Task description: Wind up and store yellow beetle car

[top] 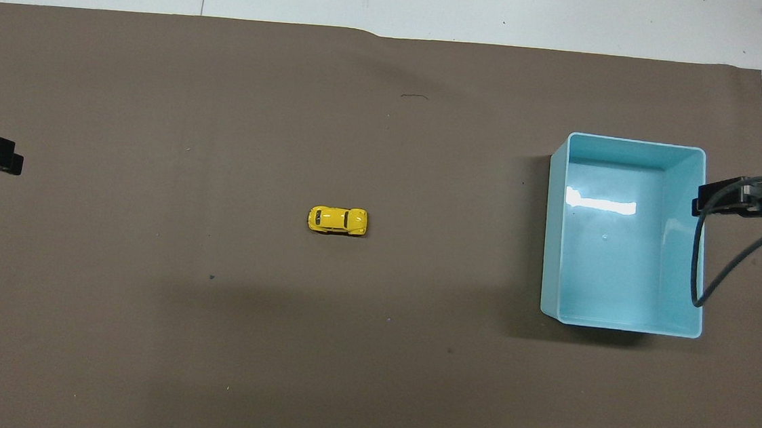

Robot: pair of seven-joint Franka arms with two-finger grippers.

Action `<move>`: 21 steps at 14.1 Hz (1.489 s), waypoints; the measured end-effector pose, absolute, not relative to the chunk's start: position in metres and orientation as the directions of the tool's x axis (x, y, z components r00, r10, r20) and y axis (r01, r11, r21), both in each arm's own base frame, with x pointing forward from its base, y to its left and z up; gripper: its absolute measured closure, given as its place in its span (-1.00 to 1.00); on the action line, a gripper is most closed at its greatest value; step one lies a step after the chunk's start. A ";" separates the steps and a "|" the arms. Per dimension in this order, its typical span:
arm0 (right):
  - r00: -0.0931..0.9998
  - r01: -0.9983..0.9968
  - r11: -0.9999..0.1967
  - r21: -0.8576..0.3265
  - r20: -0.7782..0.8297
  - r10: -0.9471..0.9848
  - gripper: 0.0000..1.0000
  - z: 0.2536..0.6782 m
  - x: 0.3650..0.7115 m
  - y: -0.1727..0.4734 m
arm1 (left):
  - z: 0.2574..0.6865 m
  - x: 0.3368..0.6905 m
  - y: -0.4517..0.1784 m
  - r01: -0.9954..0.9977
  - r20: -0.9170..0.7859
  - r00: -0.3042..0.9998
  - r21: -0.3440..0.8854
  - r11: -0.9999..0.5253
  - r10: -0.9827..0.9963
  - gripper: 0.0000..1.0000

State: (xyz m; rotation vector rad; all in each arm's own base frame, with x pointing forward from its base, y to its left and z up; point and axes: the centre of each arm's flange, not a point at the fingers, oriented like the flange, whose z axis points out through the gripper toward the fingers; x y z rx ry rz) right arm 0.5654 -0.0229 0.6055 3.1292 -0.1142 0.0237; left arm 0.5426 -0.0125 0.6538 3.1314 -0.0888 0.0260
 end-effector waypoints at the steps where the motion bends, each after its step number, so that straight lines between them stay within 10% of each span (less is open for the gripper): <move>1: 0.997 -0.073 -0.997 0.010 0.015 -0.073 -1.00 0.606 0.565 -0.023 | 0.654 0.543 -0.012 -0.057 0.017 0.998 0.008 -0.998 -0.056 -1.00; 21: 0.997 -0.073 -0.997 0.010 0.015 -0.073 -1.00 0.606 0.565 -0.023 | 0.638 0.542 -0.036 0.313 -0.016 0.949 0.004 -0.950 0.313 -1.00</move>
